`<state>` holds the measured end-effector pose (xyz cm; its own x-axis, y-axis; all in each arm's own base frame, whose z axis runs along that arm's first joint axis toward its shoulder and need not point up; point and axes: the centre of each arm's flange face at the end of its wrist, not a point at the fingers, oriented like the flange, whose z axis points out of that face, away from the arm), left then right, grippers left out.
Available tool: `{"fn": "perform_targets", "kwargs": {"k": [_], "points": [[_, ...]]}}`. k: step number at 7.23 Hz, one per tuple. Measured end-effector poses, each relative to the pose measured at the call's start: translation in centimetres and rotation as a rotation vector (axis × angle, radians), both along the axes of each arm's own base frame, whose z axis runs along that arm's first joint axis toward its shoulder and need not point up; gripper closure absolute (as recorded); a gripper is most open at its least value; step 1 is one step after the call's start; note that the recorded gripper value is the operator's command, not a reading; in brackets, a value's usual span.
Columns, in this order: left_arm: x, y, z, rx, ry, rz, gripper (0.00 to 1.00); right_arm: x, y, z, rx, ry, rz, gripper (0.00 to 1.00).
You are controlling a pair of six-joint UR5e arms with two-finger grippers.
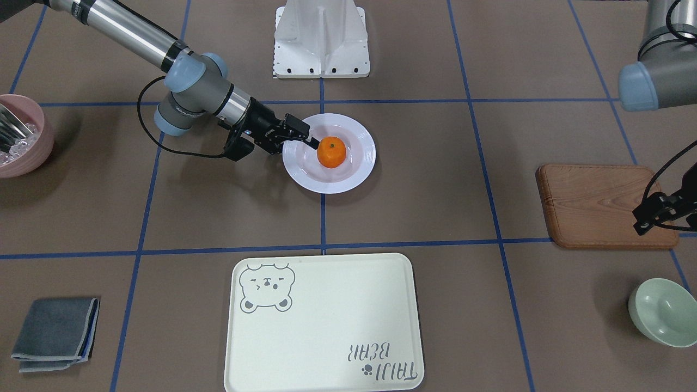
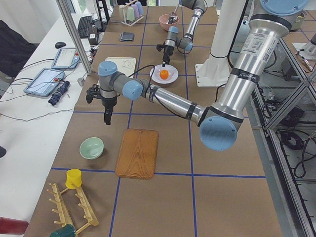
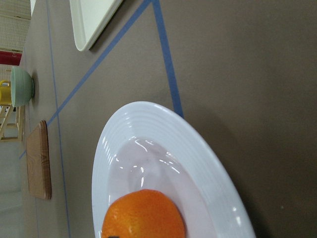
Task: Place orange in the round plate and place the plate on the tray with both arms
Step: 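Slide the plate with the right gripper onto the cream bear tray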
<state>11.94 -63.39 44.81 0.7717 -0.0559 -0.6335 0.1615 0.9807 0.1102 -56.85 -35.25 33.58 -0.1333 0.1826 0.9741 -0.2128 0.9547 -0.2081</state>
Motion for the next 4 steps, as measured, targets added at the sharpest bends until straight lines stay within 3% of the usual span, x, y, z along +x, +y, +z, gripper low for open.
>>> {"fn": "perform_targets", "kwargs": {"k": [4], "points": [[-0.1,0.3,0.6,0.005,0.002,-0.002,0.02,0.0,-0.1,-1.5,-0.006,-0.028,0.011,1.0]]}}
